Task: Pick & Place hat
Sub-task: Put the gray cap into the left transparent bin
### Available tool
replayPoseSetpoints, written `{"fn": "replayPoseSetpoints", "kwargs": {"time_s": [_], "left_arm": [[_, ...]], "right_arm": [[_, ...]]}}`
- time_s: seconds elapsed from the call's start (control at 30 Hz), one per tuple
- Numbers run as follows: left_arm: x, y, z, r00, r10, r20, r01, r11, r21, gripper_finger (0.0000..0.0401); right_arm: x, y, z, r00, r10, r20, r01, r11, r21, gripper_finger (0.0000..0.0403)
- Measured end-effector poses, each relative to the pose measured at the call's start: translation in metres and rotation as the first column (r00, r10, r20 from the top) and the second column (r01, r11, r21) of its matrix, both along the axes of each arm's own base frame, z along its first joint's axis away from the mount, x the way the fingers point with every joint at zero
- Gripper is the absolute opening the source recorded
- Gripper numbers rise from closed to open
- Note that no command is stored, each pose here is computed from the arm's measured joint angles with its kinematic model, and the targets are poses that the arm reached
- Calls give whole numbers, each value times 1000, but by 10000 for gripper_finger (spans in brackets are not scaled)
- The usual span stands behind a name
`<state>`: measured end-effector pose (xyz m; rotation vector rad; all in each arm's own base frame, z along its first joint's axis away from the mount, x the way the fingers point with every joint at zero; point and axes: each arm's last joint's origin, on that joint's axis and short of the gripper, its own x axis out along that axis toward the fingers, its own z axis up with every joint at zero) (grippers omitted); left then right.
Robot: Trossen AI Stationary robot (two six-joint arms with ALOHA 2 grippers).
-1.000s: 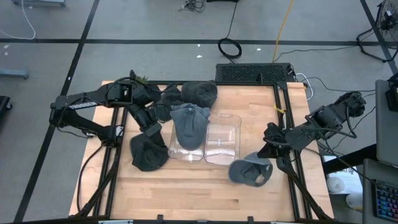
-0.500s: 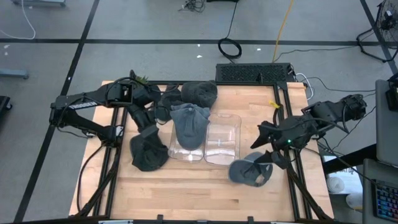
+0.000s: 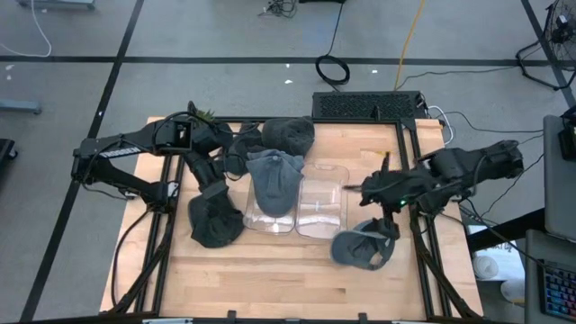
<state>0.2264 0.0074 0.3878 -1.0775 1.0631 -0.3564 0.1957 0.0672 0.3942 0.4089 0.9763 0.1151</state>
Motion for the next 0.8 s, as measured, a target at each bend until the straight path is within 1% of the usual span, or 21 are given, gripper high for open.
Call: {"fn": "replayPoseSetpoints", "kwargs": {"time_s": [0.07,0.17,0.4,0.6,0.7,0.8], "left_arm": [[0,0,0,1000,-18,11,18,1000,-4,271],[-1,-1,0,999,-39,29,39,999,-6,271],[-1,-1,1,998,-51,40,52,999,-4,271],[-1,-1,1,997,-61,53,61,998,6,271],[-1,-1,1,996,-65,58,65,998,9,271],[-1,-1,0,996,-71,61,71,997,13,271]], "right_arm": [[6,0,-8,997,18,-69,-19,1000,-20,371],[16,3,-19,989,38,-139,-46,997,-55,367],[40,12,-40,973,85,-215,-108,989,-99,366],[52,16,-60,955,107,-275,-146,982,-123,366],[54,17,-77,935,120,-334,-165,980,-110,366],[55,18,-91,929,123,-348,-160,984,-78,366]]}}
